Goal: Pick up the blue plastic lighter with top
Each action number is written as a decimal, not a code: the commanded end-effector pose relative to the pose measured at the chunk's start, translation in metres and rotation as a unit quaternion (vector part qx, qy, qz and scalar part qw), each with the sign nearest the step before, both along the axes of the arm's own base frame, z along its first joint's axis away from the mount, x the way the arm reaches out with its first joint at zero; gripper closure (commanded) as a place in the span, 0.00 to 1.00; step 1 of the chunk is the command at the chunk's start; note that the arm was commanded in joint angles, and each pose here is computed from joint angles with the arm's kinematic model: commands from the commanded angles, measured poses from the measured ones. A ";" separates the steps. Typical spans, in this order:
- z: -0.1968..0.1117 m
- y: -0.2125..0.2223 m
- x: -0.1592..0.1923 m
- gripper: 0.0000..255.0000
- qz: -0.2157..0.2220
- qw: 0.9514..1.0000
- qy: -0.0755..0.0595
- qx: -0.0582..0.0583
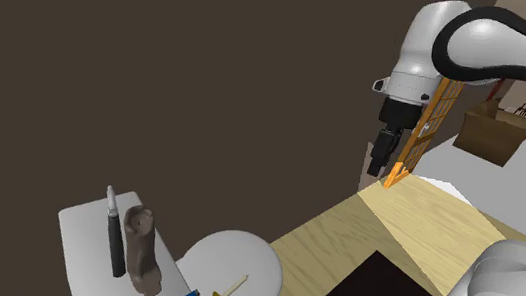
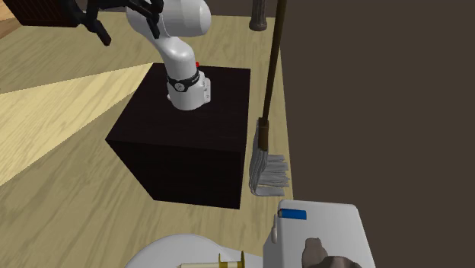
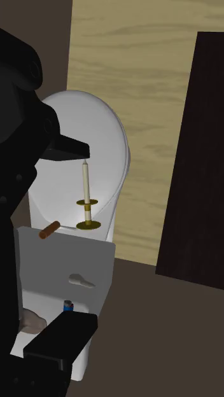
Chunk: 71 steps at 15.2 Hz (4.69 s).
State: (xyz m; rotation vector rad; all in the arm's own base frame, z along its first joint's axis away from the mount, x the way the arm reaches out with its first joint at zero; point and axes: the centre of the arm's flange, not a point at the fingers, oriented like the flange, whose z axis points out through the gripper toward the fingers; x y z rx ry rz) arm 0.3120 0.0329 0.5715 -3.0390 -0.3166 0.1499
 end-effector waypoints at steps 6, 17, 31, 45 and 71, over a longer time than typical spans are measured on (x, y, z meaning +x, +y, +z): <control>-0.044 0.045 0.020 0.00 0.020 1.000 -0.008 -0.004; -0.142 0.146 0.061 0.00 0.065 0.997 -0.025 -0.013; -0.267 0.277 0.104 0.00 0.122 0.991 -0.046 -0.025; -0.382 0.385 0.132 0.00 0.169 0.983 -0.064 -0.035; -0.364 0.385 0.132 1.00 0.169 0.983 -0.064 -0.035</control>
